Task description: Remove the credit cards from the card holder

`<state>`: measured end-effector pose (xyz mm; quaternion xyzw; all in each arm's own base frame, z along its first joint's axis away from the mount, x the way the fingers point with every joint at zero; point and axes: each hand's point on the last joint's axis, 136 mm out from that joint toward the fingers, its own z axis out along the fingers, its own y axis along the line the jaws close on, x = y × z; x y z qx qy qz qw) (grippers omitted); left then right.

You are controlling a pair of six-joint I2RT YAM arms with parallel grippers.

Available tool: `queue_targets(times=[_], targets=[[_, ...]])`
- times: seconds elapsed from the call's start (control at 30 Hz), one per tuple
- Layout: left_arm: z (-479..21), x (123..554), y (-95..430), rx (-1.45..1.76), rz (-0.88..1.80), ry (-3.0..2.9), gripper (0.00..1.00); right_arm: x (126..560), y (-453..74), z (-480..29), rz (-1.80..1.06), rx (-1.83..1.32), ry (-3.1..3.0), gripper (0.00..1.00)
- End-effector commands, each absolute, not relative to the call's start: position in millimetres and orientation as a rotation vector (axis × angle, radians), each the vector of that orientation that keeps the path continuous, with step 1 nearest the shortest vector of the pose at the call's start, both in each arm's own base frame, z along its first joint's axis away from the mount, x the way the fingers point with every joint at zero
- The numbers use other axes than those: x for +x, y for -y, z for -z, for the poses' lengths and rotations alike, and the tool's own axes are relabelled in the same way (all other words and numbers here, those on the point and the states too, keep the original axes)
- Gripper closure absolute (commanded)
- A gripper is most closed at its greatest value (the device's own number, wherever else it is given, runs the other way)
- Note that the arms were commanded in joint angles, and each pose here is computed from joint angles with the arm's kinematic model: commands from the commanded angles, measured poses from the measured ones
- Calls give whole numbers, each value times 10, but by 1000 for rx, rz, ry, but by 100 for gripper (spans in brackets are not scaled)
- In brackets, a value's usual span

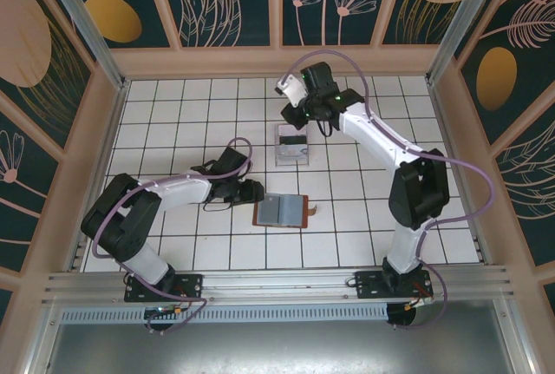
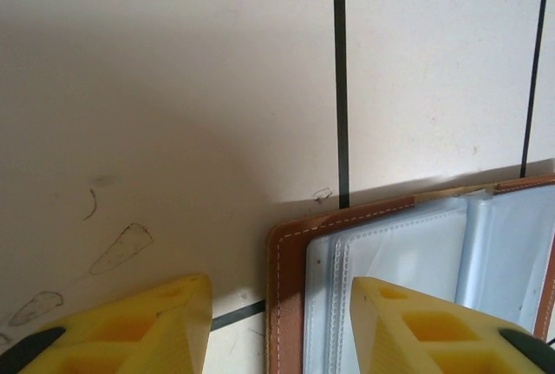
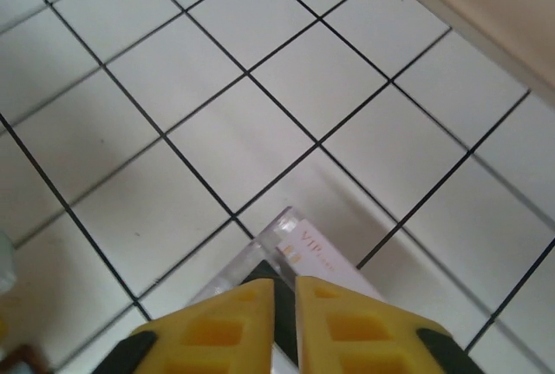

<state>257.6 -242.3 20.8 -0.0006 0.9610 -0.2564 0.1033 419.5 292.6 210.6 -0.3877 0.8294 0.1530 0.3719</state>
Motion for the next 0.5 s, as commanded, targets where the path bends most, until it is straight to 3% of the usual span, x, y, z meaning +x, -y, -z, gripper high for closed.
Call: queue_targets(times=[0.0,0.27,0.47], targets=[[-201,2359,2568,54,921,-2868,53,4105,-2935,-2375,-563,-717,-2144,86],[-232,2292,2619,79,990,-2862,53,3702,-2897,-2234,-667,-465,-2307,96],[-254,2271,2640,84,1019,-2861,56,3378,-2852,-1982,-654,-332,-2439,95]])
